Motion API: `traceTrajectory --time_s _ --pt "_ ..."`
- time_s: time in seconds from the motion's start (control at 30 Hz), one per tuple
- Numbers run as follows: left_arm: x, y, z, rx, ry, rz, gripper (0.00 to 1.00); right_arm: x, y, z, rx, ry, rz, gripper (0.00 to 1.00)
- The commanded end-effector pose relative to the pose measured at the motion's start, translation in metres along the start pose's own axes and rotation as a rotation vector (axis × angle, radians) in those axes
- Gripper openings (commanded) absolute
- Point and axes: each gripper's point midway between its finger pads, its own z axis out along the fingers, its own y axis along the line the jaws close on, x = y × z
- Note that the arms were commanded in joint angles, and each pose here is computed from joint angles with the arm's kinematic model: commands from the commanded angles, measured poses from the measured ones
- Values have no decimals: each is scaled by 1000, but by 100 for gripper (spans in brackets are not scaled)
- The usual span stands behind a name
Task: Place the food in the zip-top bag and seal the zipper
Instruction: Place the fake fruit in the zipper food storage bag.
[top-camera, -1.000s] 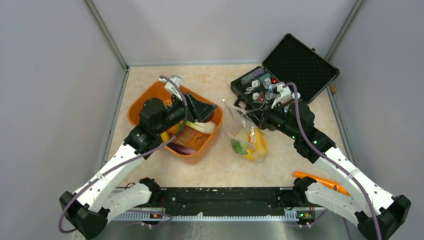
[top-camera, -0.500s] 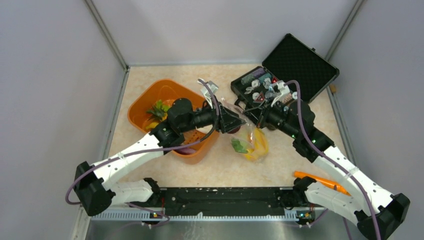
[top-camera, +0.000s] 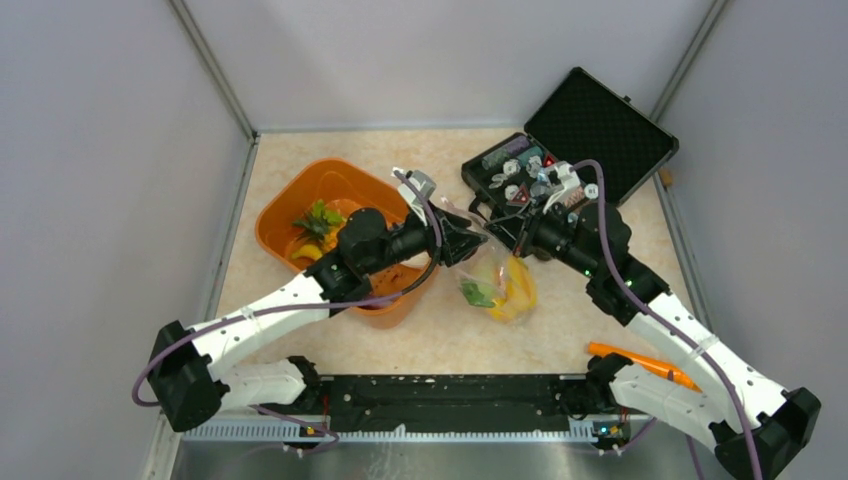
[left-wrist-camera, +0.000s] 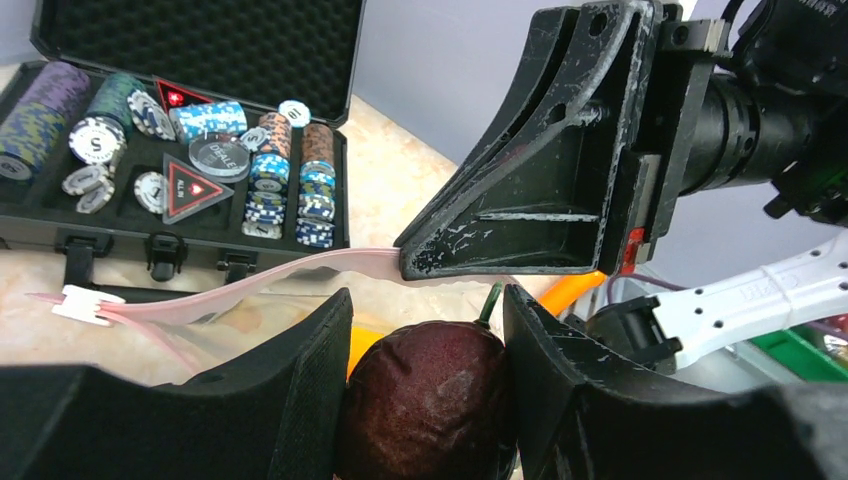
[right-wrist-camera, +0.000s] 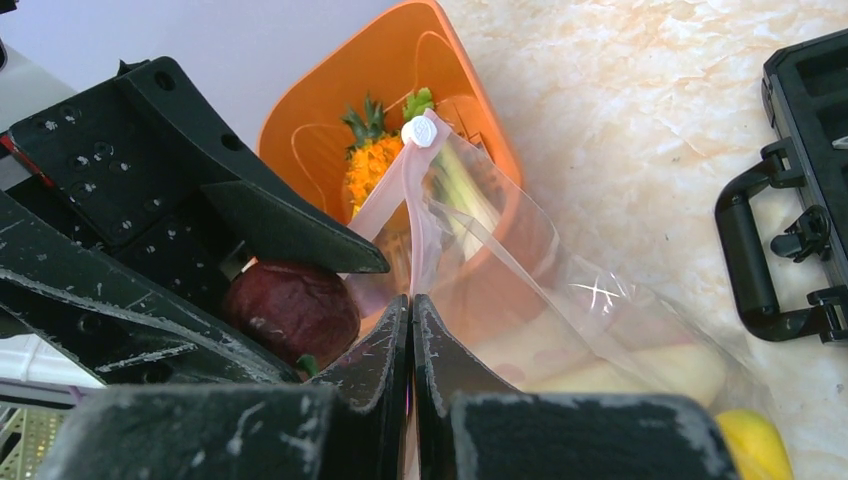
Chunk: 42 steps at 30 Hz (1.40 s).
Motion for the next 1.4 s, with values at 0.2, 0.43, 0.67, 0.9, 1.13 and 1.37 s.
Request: traceTrajectory --time_s 0.2,0.43,0.67,0.9,1.13,1.37 --pt "-4 -1 6 22 118 246 50 -32 12 -12 -13 -128 29 0" --pt "-8 0 7 21 56 232 61 -37 18 -14 -33 -142 51 0" --pt "-10 -4 12 31 63 207 70 -35 17 -16 -28 -134 52 0" --pt "-13 8 8 -49 81 207 68 -34 15 -17 -19 -137 45 0" --pt "3 35 5 -192 241 232 66 -36 16 -18 -21 -142 32 0" --pt "-17 33 -5 -227 150 240 71 -34 12 -18 -7 -139 33 0"
